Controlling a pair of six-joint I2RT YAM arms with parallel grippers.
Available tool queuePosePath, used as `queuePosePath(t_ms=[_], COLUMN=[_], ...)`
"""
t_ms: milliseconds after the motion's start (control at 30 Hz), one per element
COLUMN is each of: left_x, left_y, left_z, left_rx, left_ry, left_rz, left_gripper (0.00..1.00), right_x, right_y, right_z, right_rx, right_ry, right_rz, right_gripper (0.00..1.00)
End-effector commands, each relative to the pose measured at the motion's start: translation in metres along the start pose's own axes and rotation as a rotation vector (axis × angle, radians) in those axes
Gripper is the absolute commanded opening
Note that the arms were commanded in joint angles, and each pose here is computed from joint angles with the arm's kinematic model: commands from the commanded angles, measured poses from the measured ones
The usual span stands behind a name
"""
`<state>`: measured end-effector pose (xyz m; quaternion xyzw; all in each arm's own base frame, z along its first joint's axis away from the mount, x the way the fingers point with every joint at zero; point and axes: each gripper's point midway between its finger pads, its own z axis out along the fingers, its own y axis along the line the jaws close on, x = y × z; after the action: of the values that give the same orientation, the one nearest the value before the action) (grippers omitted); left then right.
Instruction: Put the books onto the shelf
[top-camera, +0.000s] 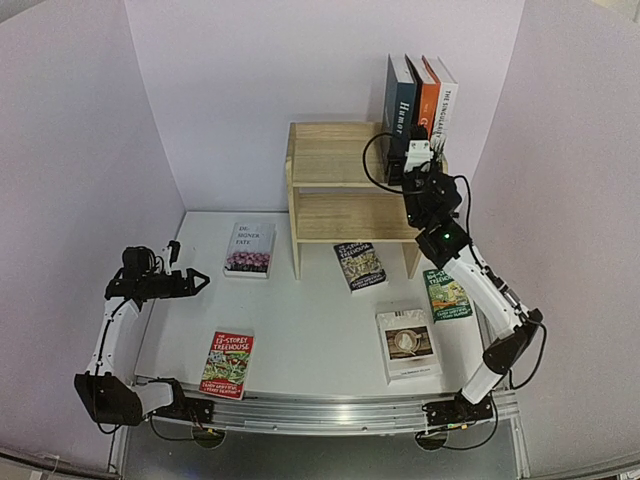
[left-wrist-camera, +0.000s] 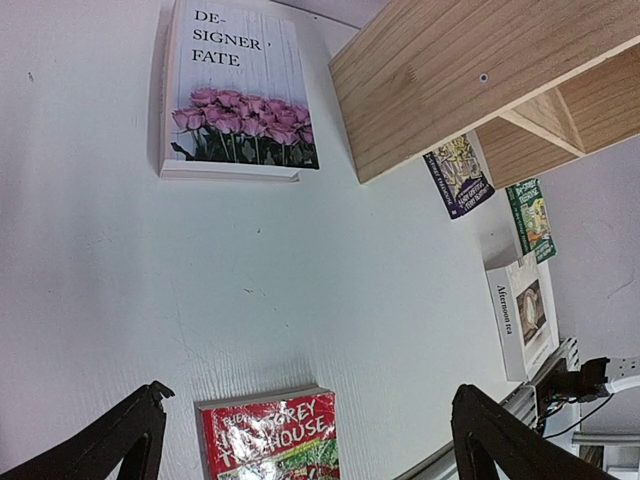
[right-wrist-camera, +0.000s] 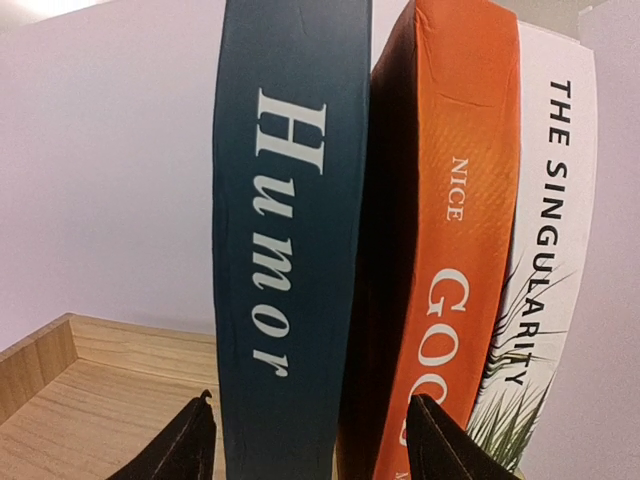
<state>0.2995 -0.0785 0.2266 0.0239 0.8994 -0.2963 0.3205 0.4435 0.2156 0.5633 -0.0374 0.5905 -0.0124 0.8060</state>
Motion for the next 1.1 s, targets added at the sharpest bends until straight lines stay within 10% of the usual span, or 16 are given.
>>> queuePosePath(t_ms=[0,467,1067], left_x=[-0.005,-0.002,0.005], left_y=[-0.007,-0.003,-0.001], left_z=[-0.002,0.001,0.002], left_rx=[0.025,0.018,0.014], left_ry=[-0.021,-0.012,0.001], left_rz=[0.017,0.006,-0.005], left_gripper=[1.00,1.00,1.00], right_x=[-0.028,-0.029,0.027], right_y=[-0.001,0.095,0.089], right_z=[-0.023,-0.068,0.059], right_rx=[-0.069,-0.448,0.188], right_ry=[-0.042,0.033,-0.052], right_rz=[0.076,0.123,-0.435], right_gripper=[0.63,0.56,0.56])
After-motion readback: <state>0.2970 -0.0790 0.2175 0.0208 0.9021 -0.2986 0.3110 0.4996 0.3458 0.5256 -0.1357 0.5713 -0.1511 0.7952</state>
